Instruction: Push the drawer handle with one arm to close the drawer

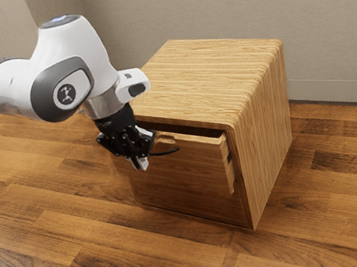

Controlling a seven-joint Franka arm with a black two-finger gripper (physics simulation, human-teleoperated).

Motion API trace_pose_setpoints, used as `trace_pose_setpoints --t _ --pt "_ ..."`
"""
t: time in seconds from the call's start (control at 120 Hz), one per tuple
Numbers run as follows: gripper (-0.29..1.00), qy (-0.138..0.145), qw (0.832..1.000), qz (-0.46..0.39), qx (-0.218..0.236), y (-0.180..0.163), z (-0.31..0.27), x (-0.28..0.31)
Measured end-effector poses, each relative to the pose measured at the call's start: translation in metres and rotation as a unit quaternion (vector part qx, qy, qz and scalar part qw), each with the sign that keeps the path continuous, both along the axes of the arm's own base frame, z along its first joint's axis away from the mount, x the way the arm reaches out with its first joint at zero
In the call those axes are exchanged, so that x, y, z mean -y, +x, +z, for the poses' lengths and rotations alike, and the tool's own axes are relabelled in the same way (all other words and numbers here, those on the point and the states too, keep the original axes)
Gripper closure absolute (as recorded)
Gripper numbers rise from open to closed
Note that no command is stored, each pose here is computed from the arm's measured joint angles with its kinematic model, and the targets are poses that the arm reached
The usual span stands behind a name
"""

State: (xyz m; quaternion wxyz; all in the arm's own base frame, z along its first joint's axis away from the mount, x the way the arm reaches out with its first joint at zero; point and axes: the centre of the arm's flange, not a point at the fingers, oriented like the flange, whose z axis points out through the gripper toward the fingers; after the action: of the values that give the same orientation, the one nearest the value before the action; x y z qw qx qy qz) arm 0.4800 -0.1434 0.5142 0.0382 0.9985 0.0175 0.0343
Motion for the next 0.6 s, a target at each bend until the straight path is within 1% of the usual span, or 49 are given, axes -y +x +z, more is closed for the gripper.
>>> trace_pose_setpoints --t 0.117,0.233,0.242,0.3,0.358,0.392,0.442,0.492,0.525,0.55,0.6 --pt "0.69 0.006 1.000 -0.007 0.022 0.020 0.007 -0.001" --pt "0.68 0.014 0.999 -0.009 0.037 0.022 0.011 -0.001" --pt "0.68 0.014 0.999 -0.009 0.038 0.020 0.012 -0.002" --pt "0.64 0.017 0.999 -0.005 0.036 -0.023 0.016 0.011" --pt "0.59 0.020 0.999 -0.010 0.043 -0.060 0.033 0.031" --pt "0.55 0.017 0.999 -0.007 0.044 -0.071 0.047 0.037" --pt "0.47 0.004 0.999 0.000 0.048 -0.077 0.076 0.039" --pt "0.37 -0.017 0.998 0.007 0.057 -0.063 0.128 0.036" --pt "0.32 -0.033 0.998 0.017 0.057 -0.034 0.161 0.020" --pt "0.28 -0.041 0.997 0.028 0.051 -0.010 0.176 0.001" --pt "0.22 -0.045 0.997 0.061 0.035 0.030 0.182 -0.046"
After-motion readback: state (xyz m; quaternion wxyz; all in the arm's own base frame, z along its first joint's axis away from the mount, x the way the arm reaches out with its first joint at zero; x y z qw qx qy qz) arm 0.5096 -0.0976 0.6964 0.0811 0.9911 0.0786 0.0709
